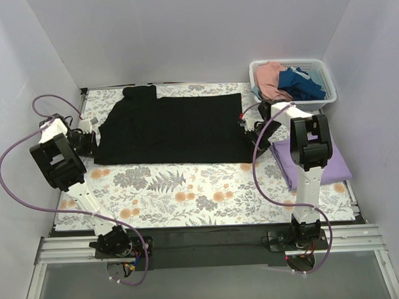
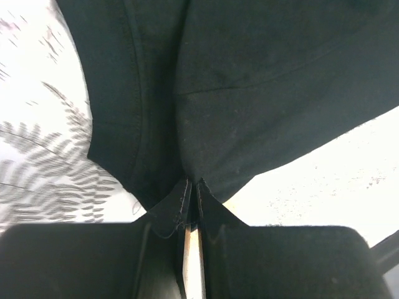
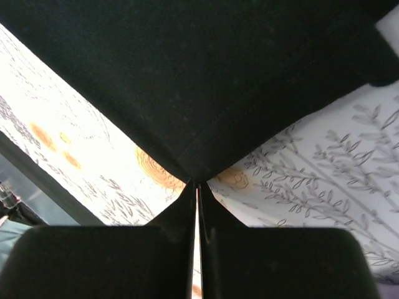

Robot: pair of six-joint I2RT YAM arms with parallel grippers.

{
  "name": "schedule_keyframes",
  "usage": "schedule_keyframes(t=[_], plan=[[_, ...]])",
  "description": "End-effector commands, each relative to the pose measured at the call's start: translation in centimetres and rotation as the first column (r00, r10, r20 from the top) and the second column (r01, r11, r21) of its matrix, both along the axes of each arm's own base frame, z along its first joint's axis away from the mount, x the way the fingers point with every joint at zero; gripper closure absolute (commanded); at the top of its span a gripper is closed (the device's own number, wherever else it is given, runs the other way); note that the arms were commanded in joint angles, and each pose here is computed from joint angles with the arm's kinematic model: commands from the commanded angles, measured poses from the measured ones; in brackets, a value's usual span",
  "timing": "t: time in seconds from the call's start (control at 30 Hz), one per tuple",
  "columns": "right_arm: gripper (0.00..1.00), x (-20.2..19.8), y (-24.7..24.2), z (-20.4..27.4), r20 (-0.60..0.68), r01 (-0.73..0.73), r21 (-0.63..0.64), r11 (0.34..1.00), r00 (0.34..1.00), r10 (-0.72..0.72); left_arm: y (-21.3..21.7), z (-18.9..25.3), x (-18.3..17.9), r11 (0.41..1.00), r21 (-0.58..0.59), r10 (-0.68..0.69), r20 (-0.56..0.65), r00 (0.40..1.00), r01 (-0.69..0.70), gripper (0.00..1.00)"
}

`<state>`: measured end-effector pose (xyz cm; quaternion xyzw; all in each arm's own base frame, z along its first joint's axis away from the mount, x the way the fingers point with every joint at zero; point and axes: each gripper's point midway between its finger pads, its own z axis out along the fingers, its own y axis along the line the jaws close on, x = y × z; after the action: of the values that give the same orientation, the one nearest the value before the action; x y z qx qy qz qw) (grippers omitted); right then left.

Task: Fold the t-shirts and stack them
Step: Fold the tshirt

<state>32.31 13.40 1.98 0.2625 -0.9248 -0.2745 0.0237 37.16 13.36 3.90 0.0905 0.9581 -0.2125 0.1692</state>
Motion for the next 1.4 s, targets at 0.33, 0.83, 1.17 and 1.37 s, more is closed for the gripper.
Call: schedule_keyframes(t=[0.33,0.83,1.17,1.37], plan=[[0.99,-6.5,-3.4,0.1,-0.047,-0.097,-0.098,0.99,0.995,0.093,0.6,-0.6,-7.9,0.981,0.18,-0.064,-0.045,0.997,0.071,1.0],[0.39,-4.0,-2.5,6.6,0.188,-0.208,-0.086,0.974,0.957,0.221,-0.4,7.0,-5.0,0.995,0.088,-0.069,0.164,0.984,0.055,0.59],[0.38,11.7,0.1,10.0,0.501,-0.17,-0.116,0.979,0.841,0.205,-3.7,11.0,11.5,0.987,0.153,-0.026,0.442,0.897,-0.047,0.53],[0.39,19.3,0.8,8.5,0.638,-0.169,-0.167,0.971,0.733,0.237,-6.4,7.5,19.2,0.977,0.161,0.056,0.433,0.9,-0.139,0.52]])
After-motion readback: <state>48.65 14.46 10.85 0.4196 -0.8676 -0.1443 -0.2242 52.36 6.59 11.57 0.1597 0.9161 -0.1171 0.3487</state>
